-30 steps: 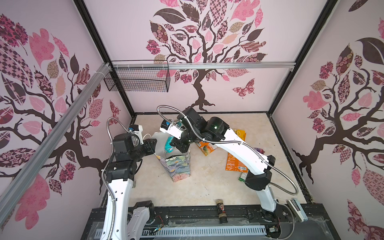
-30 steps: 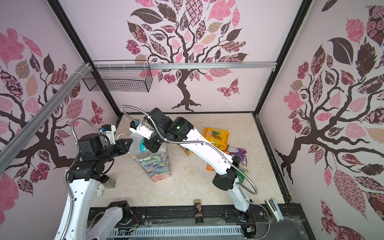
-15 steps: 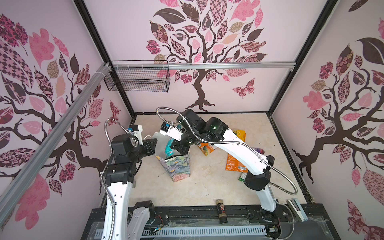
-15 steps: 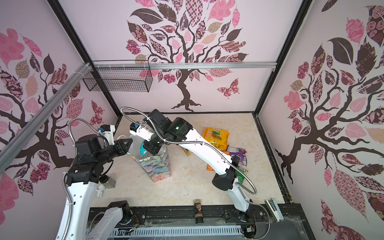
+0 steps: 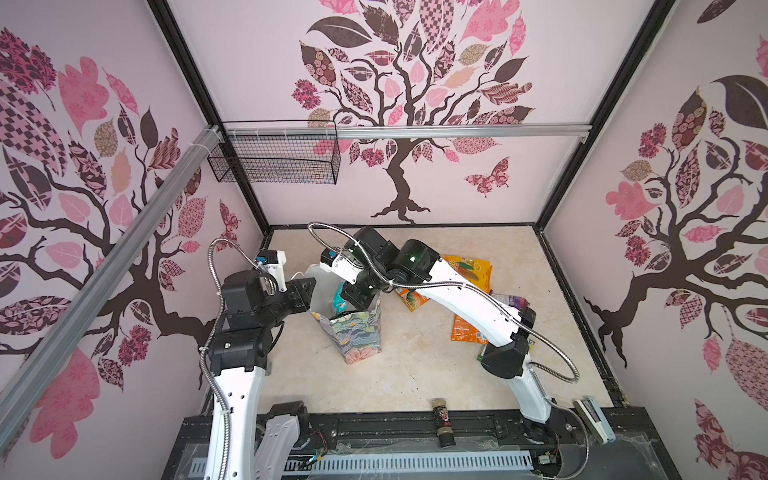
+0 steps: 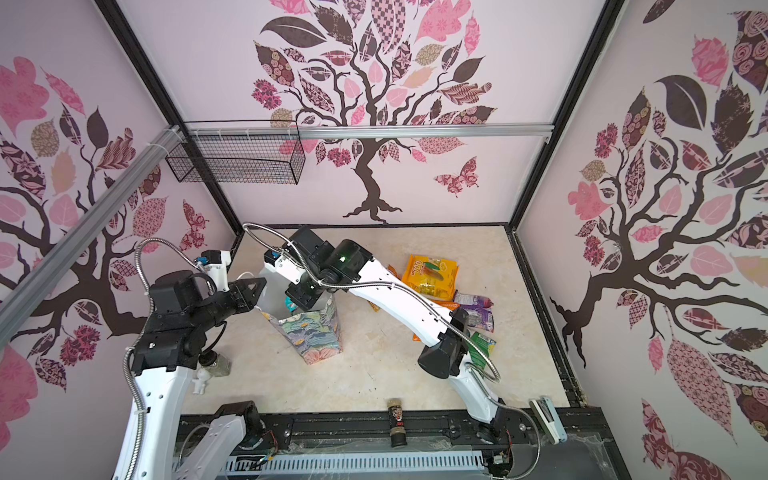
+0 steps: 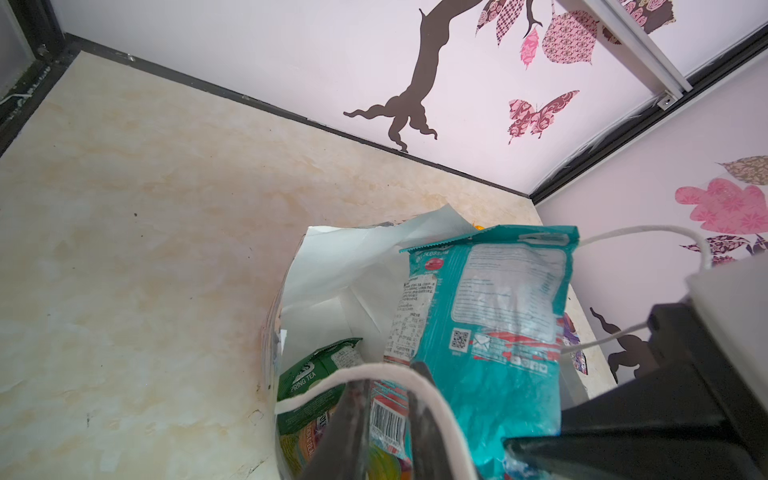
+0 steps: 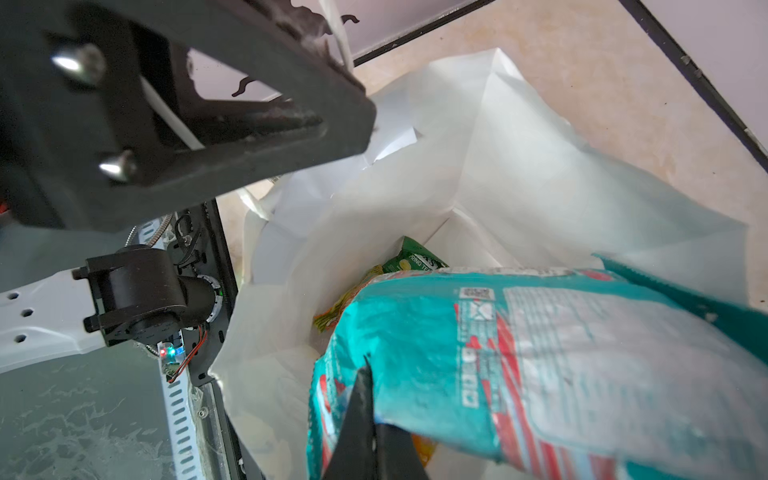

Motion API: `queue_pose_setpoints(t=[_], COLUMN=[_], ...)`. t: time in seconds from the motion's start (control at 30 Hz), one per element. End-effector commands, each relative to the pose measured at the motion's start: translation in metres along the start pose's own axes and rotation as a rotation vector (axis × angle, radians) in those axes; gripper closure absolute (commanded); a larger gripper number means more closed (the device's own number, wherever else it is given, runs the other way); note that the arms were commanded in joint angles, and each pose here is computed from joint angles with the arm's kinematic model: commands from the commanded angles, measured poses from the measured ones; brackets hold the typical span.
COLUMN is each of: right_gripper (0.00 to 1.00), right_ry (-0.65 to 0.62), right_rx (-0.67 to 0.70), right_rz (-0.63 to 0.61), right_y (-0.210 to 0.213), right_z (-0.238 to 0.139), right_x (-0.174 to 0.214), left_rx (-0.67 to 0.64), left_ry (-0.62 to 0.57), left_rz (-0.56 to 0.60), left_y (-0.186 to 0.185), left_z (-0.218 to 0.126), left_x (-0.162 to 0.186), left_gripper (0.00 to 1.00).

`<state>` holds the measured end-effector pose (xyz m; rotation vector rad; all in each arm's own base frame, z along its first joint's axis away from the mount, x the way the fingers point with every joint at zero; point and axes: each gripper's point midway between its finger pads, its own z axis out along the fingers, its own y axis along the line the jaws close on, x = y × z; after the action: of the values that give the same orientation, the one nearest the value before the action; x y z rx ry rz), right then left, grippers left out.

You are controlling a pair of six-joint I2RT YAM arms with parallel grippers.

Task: Place the snacks into the paper bag
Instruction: 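Lower the teal packet into the bag and open the right gripper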

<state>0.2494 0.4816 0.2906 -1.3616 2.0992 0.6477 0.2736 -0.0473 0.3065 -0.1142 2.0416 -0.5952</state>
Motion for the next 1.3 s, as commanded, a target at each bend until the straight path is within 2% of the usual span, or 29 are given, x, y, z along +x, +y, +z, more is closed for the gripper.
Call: queue_pose_setpoints(t=[0.0, 0.3, 0.5, 0.8, 1.27], right_gripper=[1.00, 1.00, 0.94, 0.75, 0.73], right_ry=[-0.031, -0.035, -0.041, -0.061, -0.103], right_rx=[0.008, 0.030, 0.046, 0.060, 0.066], right_rz=[-0.002, 0.009, 0.010, 0.006, 0.018], right_y=[-0.002, -0.007, -0.009, -0.010, -0.008], right_z=[0.009, 0.014, 0.010, 0.003, -0.016], right_x=[-0.009, -0.010, -0.011, -0.016, -0.025], left_rx=[0.017, 0.020, 0.022, 0.015, 0.016], left_ry=[-0.010, -0.011, -0.009, -0.010, -0.010], left_rz=[0.017, 0.018, 0.018, 0.014, 0.016], left_y=[0.000, -0.001, -0.001, 0.000, 0.000], left_z=[0.002, 0.001, 0.002, 0.002, 0.002], left_x=[0.002, 0.002, 0.002, 0.002, 0.003], left_gripper=[0.79, 0.78, 0.79, 0.78, 0.78])
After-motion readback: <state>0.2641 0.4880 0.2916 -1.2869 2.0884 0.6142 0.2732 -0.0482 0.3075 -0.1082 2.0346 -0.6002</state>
